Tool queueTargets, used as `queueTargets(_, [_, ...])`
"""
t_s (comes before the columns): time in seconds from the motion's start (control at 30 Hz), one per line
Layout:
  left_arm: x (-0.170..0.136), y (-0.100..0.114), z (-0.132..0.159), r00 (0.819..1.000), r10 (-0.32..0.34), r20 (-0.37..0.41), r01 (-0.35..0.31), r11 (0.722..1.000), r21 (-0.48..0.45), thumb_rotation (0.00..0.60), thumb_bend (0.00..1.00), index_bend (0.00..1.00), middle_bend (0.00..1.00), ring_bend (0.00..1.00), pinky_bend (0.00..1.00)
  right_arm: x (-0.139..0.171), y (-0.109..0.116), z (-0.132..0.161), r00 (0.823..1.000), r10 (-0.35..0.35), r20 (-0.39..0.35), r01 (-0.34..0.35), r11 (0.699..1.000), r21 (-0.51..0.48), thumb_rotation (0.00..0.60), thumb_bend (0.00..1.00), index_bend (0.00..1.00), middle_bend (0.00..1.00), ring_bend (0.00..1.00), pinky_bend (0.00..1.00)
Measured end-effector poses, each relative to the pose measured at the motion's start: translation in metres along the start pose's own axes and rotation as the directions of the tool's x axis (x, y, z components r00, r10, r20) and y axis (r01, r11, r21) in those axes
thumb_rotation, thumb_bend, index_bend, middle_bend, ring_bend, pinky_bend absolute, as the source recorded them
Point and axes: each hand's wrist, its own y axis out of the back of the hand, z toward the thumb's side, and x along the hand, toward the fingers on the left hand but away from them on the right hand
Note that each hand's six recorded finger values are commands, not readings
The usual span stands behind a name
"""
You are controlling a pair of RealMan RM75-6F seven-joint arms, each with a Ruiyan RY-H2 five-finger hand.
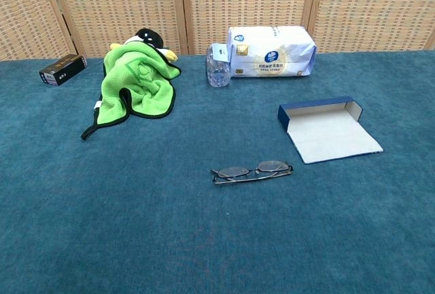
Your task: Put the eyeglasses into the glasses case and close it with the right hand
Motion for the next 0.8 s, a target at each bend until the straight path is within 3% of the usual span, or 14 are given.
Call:
queueTargets(0.33, [-0.001, -0.001, -0.001, 1.000, -0.011, -0.002, 0.011, 1.000, -0.009, 0.600, 0.00, 0.00, 0.00, 0.00, 0.00, 0.000, -0.003, 0.002, 1.000, 0.012, -0.007, -0.012, 1.000, -0.004, 0.600, 0.03, 0.08, 0.00, 0.00, 0.00])
queueTargets(0.53, [-0.002, 0.004, 0.001, 1.000, -0.005, 0.009, 0.005, 1.000, -0.031, 0.600, 0.00, 0.00, 0.00, 0.00, 0.00, -0.010, -0.015, 0.018, 0.995, 0.062, -0.073, -0.062, 0.998, -0.010, 0.600, 0.07, 0.18, 0.00, 0.00, 0.00])
queueTargets(0.63, [0.001, 0.005, 0.002, 1.000, 0.003, 0.010, -0.002, 1.000, -0.030, 0.600, 0.00, 0.00, 0.00, 0.00, 0.00, -0.025, -0.024, 0.035, 0.985, 0.093, -0.143, -0.094, 0.996, 0.004, 0.600, 0.15, 0.24, 0.00, 0.00, 0.00])
queueTargets(0.8, [0.005, 0.005, 0.000, 1.000, 0.009, -0.003, -0.009, 1.000, -0.025, 0.600, 0.00, 0.00, 0.00, 0.00, 0.00, -0.057, -0.042, 0.076, 0.949, 0.154, -0.276, -0.154, 0.988, 0.023, 0.600, 0.29, 0.34, 0.00, 0.00, 0.00])
